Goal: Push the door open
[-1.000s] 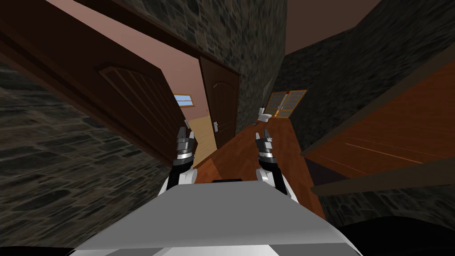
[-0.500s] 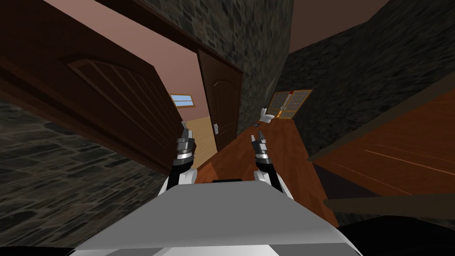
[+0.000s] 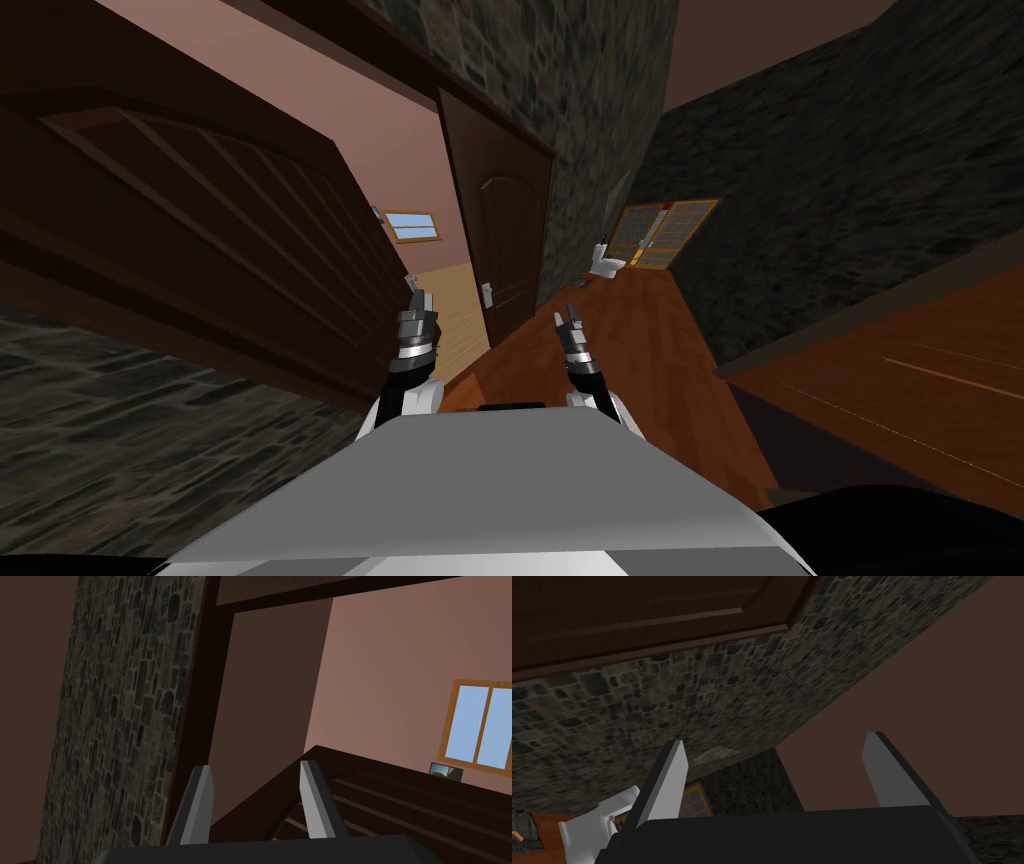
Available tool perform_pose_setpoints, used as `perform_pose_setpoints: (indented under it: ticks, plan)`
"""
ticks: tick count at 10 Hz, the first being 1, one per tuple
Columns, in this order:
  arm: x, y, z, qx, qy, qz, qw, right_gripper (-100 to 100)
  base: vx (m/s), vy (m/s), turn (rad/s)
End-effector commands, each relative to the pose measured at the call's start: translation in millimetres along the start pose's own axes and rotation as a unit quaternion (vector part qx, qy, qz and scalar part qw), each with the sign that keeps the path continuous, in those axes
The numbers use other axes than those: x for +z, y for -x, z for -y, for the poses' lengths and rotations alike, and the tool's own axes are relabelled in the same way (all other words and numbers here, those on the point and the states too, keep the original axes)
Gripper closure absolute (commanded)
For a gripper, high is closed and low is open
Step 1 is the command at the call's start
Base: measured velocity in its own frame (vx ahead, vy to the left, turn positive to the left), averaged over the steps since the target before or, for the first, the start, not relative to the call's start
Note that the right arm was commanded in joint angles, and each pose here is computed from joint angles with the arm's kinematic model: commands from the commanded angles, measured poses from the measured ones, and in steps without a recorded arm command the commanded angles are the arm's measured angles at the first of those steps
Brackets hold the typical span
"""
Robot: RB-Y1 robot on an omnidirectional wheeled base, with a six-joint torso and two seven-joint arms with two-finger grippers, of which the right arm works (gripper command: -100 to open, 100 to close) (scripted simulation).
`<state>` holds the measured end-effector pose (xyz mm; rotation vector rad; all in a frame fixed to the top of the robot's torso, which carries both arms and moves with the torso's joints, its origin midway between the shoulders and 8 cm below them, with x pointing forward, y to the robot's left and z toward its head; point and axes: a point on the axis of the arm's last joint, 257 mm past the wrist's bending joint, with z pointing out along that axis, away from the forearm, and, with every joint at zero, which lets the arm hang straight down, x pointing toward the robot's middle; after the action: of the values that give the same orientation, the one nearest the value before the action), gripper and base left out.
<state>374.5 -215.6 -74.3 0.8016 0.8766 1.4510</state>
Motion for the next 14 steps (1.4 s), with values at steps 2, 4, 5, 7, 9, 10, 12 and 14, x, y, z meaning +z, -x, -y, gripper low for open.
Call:
perform_pose_setpoints:
  ticks: [2, 4, 5, 7, 9, 10, 12, 14]
  plan:
    - [-9.2, -23.9, 21.0, 0.008, -0.027, -0.027, 0.9992, -100, 0.192, 0.032, 0.043]
    - [-20.0, -43.4, 38.9, 0.014, -0.049, -0.049, 0.9975, -100, 0.194, 0.025, 0.050]
    - [-26.2, -53.5, 47.7, 0.017, -0.061, -0.061, 0.9961, -100, 0.204, 0.014, 0.056]
    - [-40.0, -74.2, 64.7, 0.024, -0.084, -0.085, 0.9926, -100, 0.213, 0.006, 0.044]
    - [-55.8, -95.0, 80.6, 0.031, -0.107, -0.109, 0.9879, -100, 0.199, 0.013, 0.054]
    - [-64.2, -105.4, 88.1, 0.034, -0.118, -0.121, 0.9851, -100, 0.202, 0.034, 0.050]
    - [-82.1, -125.8, 101.8, 0.041, -0.140, -0.144, 0.9788, -100, 0.185, 0.012, 0.052]
    - [-95.8, -140.2, 110.7, 0.046, -0.155, -0.161, 0.9736, -100, 0.162, 0.004, 0.029]
